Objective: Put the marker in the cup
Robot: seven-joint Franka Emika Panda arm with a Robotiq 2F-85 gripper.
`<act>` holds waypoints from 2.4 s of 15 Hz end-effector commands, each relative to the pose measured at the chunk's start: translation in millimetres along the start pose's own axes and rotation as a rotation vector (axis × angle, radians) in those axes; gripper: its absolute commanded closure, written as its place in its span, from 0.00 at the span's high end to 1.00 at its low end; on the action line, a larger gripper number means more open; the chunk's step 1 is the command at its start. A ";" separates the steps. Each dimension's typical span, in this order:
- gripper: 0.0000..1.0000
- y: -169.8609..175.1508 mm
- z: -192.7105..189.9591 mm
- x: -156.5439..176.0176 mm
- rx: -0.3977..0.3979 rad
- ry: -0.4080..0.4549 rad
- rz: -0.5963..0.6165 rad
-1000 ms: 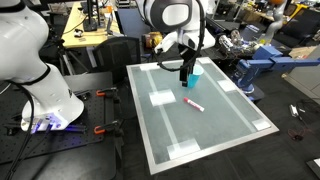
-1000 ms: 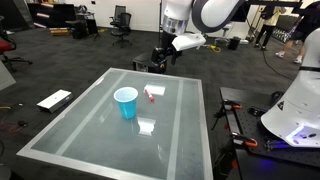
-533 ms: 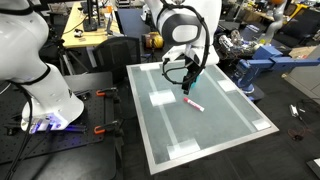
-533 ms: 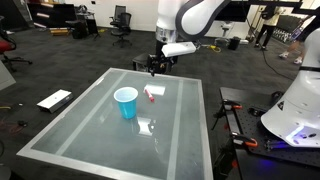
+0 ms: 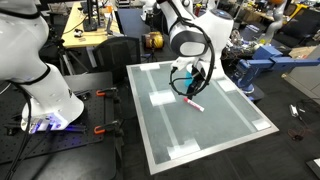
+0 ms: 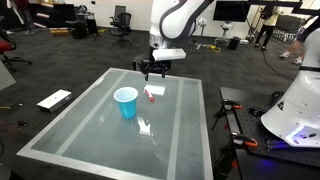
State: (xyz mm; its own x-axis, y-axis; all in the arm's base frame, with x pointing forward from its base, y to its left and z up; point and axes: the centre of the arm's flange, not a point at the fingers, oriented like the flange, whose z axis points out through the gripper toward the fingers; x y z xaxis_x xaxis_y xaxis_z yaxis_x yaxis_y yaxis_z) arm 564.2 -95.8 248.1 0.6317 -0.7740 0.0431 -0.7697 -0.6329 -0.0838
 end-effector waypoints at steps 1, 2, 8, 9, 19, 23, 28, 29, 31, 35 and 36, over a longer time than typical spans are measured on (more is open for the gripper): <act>1.00 -4.6 15.6 23.2 -0.011 -0.030 0.027; 1.00 -4.0 20.8 26.6 -0.014 -0.031 0.032; 1.00 -7.1 51.7 43.1 -0.028 -0.026 0.035; 1.00 -8.3 55.4 45.4 -0.033 -0.025 0.037; 0.94 -21.2 82.0 51.8 -0.051 -0.039 0.022; 0.84 -24.6 87.5 51.4 -0.059 -0.044 0.015; 0.69 -28.2 93.1 50.0 -0.067 -0.053 0.009; 0.52 -28.7 93.8 50.0 -0.067 -0.053 0.007; 0.36 -29.6 94.3 49.1 -0.069 -0.052 0.006; 0.05 -32.5 92.5 47.3 -0.064 -0.048 -0.002; 0.01 -33.5 90.7 45.7 -0.060 -0.044 -0.007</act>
State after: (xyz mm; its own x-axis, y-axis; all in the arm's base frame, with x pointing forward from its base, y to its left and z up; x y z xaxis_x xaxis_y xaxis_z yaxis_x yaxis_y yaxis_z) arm 620.9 -111.0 157.5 0.6249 -0.7806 0.0143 -0.7803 -0.6250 -0.0199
